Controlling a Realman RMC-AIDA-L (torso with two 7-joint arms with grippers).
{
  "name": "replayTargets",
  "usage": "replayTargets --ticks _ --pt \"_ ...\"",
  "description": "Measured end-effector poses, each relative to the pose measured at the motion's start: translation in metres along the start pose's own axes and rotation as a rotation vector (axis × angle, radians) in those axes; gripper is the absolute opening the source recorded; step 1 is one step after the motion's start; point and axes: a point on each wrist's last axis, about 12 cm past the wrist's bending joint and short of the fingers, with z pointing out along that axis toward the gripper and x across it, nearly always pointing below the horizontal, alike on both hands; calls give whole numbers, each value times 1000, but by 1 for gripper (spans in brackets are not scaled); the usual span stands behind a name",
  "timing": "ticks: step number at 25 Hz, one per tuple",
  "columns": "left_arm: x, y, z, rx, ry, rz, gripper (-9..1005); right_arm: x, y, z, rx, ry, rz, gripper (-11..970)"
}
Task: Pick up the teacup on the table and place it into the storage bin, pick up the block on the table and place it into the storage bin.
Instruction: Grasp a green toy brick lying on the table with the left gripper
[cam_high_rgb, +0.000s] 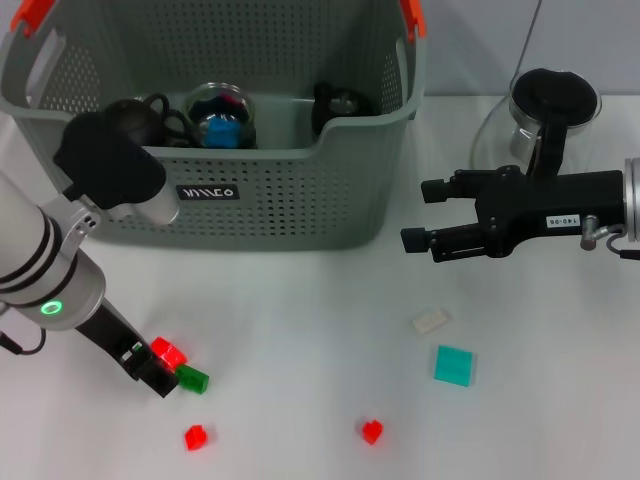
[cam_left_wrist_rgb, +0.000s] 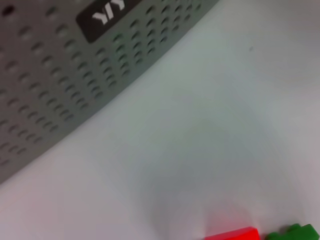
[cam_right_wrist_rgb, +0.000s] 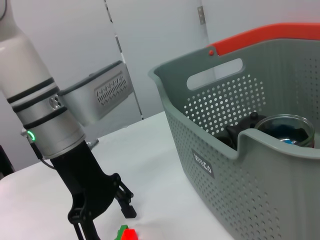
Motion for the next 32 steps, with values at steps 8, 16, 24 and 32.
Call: replayTargets --ticks 8,16,24,32 --pt "-1 2 4 -10 -6 -3 878 0 0 0 1 0 1 912" --pt "0 5 3 -18 -4 -1 866 -1 0 0 1 0 -3 911" --pt "1 7 2 -21 -5 -4 854 -1 0 0 1 0 -3 912" --pt "2 6 5 -20 -4 -7 842 -1 0 0 0 0 -3 911"
